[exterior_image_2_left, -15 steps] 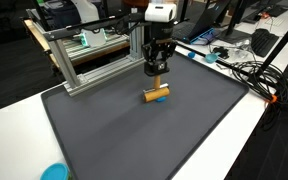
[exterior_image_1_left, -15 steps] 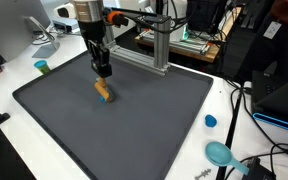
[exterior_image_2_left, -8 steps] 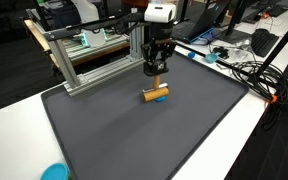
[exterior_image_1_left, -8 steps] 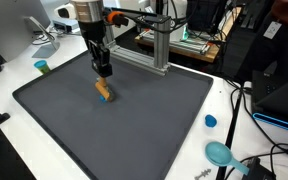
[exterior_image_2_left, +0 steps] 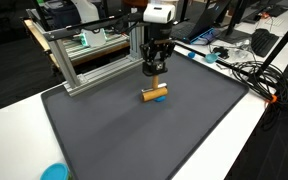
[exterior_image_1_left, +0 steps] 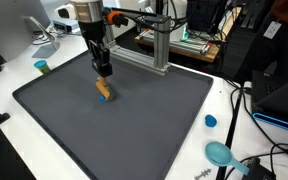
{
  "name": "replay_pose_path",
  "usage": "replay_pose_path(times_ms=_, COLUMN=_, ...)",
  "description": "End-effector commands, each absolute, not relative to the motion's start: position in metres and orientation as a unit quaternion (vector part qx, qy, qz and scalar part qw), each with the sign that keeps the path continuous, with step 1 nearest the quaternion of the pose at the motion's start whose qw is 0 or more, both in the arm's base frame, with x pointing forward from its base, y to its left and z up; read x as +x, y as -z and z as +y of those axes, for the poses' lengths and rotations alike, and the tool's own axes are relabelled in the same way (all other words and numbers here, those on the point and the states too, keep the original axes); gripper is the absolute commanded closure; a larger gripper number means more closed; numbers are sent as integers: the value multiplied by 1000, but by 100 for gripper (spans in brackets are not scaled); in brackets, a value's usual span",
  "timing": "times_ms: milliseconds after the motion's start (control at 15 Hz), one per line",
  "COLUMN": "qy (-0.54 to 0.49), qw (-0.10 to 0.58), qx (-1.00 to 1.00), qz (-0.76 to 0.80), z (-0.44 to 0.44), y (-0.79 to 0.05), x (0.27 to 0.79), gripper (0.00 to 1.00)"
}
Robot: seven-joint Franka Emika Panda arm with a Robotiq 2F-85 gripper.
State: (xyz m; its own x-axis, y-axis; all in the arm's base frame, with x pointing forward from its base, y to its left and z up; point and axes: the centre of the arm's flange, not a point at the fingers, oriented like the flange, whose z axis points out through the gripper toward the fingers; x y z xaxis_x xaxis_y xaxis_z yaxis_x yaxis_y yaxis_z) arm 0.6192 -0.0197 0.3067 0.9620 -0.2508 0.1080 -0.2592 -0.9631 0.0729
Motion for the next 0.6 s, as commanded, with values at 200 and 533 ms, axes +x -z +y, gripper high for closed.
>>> replay_pose_path(times_ms=200, qy=27, qw=60, qx=990, qz=-126, z=-31, y=-260, x=598, gripper=78)
replay_pose_path(times_ms=533, qy=30, qw=48, qx=993, qz=-106, z=-27, y=-267, x=591, gripper=78)
